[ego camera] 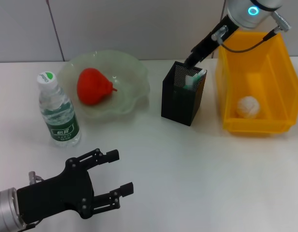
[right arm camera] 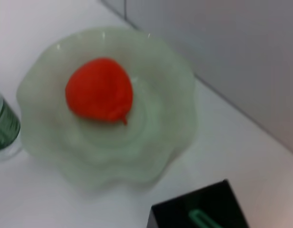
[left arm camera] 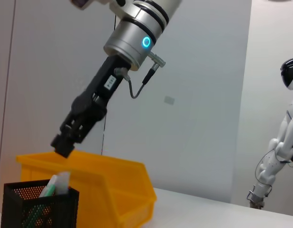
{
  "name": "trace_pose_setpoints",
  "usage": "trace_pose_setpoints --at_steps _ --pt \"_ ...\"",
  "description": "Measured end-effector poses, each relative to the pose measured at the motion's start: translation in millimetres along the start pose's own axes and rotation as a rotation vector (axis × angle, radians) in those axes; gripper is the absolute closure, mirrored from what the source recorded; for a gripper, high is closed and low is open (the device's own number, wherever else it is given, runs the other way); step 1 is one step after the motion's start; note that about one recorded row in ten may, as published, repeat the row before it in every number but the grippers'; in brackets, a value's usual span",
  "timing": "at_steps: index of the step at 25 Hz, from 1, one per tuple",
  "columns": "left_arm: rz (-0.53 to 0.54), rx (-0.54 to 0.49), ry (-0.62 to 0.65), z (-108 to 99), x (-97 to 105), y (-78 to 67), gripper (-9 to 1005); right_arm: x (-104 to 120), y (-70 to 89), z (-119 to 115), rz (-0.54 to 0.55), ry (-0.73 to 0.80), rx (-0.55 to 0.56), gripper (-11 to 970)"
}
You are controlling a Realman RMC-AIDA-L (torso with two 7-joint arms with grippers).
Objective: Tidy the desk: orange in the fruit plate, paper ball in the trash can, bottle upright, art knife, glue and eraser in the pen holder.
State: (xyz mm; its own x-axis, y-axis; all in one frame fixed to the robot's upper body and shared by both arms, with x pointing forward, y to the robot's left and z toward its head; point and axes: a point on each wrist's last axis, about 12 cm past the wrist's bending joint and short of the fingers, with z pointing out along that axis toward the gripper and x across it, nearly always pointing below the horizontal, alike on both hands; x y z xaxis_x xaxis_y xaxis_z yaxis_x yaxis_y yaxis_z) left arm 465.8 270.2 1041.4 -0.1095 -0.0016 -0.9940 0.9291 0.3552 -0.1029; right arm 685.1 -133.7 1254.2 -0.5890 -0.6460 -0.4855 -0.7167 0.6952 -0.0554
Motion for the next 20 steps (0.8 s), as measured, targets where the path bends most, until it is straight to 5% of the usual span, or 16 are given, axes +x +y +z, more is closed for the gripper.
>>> trace_pose_setpoints --at_steps 10,20 --pt "-0.004 -0.002 0.006 -2.7 1.1 -0.9 202 40.4 -2.0 -12.9 0.016 -0.506 -0.135 311" --pt "0.009 0.028 0.027 0.4 -3.0 4.0 205 153.8 2.1 12.7 0.054 -1.167 -0.386 258"
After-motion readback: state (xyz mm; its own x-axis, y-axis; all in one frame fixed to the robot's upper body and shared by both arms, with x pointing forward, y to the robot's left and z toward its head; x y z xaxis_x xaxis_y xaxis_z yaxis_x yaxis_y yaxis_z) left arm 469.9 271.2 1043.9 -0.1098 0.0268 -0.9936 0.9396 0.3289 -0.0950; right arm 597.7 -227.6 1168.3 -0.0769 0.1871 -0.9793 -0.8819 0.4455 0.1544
